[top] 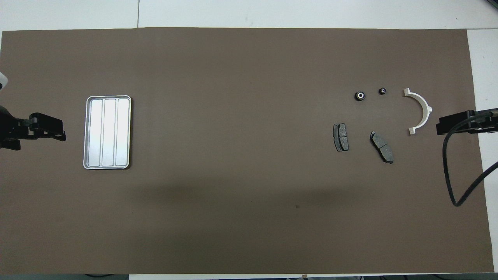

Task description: Pick bearing gear from pile to tray

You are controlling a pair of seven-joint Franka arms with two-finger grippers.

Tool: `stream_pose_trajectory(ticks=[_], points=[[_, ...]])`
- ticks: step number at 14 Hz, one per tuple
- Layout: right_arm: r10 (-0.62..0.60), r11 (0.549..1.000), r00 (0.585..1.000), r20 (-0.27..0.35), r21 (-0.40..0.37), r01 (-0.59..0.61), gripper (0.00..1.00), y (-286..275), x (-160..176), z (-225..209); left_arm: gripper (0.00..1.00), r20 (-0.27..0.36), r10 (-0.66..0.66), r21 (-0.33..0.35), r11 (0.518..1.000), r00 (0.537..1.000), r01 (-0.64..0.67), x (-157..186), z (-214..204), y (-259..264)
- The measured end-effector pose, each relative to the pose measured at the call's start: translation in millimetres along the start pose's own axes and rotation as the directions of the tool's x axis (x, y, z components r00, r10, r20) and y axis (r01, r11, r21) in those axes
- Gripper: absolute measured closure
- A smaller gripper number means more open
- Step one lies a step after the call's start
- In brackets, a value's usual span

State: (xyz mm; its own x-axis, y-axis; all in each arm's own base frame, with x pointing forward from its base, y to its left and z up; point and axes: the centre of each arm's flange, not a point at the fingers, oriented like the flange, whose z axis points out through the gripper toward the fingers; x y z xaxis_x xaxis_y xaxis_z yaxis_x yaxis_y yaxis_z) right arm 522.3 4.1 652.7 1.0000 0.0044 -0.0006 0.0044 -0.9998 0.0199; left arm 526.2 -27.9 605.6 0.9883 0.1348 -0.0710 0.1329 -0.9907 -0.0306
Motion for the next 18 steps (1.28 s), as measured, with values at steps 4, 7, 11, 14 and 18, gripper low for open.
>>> stream_pose_trajectory(ticks=[4,7,11,14,18], points=[[0.0,1.0,1.0,0.0,0.0,0.0,0.0,0,0,0,0.0,0.0,0.0,0.0,1.0,1.0,0.0,0,0,0],[0.0,1.0,1.0,0.0,0.0,0.0,0.0,0,0,0,0.0,0.0,0.0,0.0,1.0,1.0,0.0,0,0,0],[-0.001,1.0,1.0,0.0,0.0,0.001,0.0,-1,0,0,0.0,0.0,0.0,0.0,1.0,1.0,0.0,0,0,0],[-0.017,1.0,1.0,-0.001,0.0,0.017,0.0,-9,0,0,0.0,0.0,0.0,0.0,1.0,1.0,0.0,0,0,0],[-0.025,1.0,1.0,0.0,-0.001,0.025,0.0,-13,0,0,0.0,0.0,0.0,0.0,1.0,1.0,0.0,0,0,0]])
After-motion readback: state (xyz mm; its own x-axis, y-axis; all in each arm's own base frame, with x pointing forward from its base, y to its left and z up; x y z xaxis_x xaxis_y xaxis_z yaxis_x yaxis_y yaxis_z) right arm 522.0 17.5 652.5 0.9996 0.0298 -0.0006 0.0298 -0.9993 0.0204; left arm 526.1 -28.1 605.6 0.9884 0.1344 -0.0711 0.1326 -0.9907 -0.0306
